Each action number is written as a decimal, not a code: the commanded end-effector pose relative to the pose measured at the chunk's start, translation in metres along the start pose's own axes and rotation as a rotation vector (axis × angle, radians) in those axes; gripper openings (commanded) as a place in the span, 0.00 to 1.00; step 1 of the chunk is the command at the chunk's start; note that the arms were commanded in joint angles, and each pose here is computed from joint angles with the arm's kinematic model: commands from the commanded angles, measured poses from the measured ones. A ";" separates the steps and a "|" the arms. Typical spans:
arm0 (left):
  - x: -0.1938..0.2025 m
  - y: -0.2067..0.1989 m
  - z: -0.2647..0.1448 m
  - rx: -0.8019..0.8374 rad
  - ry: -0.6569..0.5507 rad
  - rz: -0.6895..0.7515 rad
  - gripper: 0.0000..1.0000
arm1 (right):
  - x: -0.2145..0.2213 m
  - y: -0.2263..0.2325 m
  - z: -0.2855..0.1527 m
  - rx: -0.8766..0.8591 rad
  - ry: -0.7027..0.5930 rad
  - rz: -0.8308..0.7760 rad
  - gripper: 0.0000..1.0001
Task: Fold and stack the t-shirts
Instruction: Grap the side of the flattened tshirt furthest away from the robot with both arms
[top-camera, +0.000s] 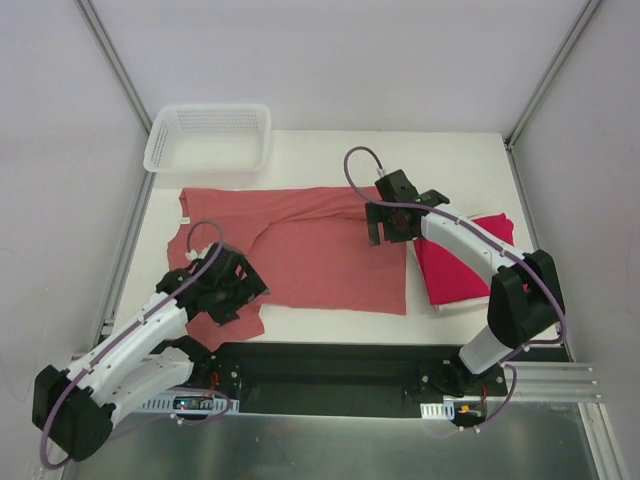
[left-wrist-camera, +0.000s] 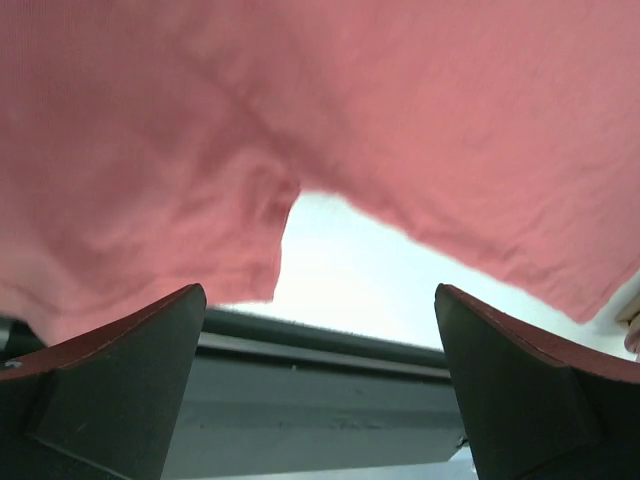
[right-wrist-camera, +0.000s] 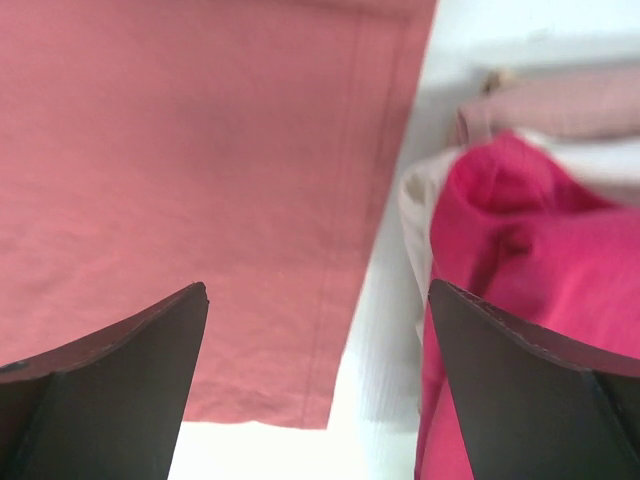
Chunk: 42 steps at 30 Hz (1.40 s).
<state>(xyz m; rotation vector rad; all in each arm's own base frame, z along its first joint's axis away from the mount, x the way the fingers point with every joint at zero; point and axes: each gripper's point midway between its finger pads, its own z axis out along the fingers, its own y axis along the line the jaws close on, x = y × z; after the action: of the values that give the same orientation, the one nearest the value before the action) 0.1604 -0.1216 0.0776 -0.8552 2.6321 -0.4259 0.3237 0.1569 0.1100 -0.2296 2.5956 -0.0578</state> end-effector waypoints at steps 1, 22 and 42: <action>0.033 0.027 -0.015 -0.083 0.021 -0.125 0.99 | 0.011 -0.007 -0.008 0.022 -0.017 0.056 0.97; 0.010 0.129 0.019 -0.427 -0.319 -0.359 0.77 | 0.021 0.006 0.004 -0.031 0.036 0.040 0.97; -0.016 0.088 -0.009 -0.375 -0.369 -0.272 0.00 | 0.090 0.006 -0.022 -0.042 0.098 0.036 0.97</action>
<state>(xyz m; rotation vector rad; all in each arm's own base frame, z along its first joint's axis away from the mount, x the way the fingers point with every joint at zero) 0.1240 -0.0537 0.0443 -1.3130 2.3116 0.1116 0.2584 0.1510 0.0757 -0.2202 2.6988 -0.0127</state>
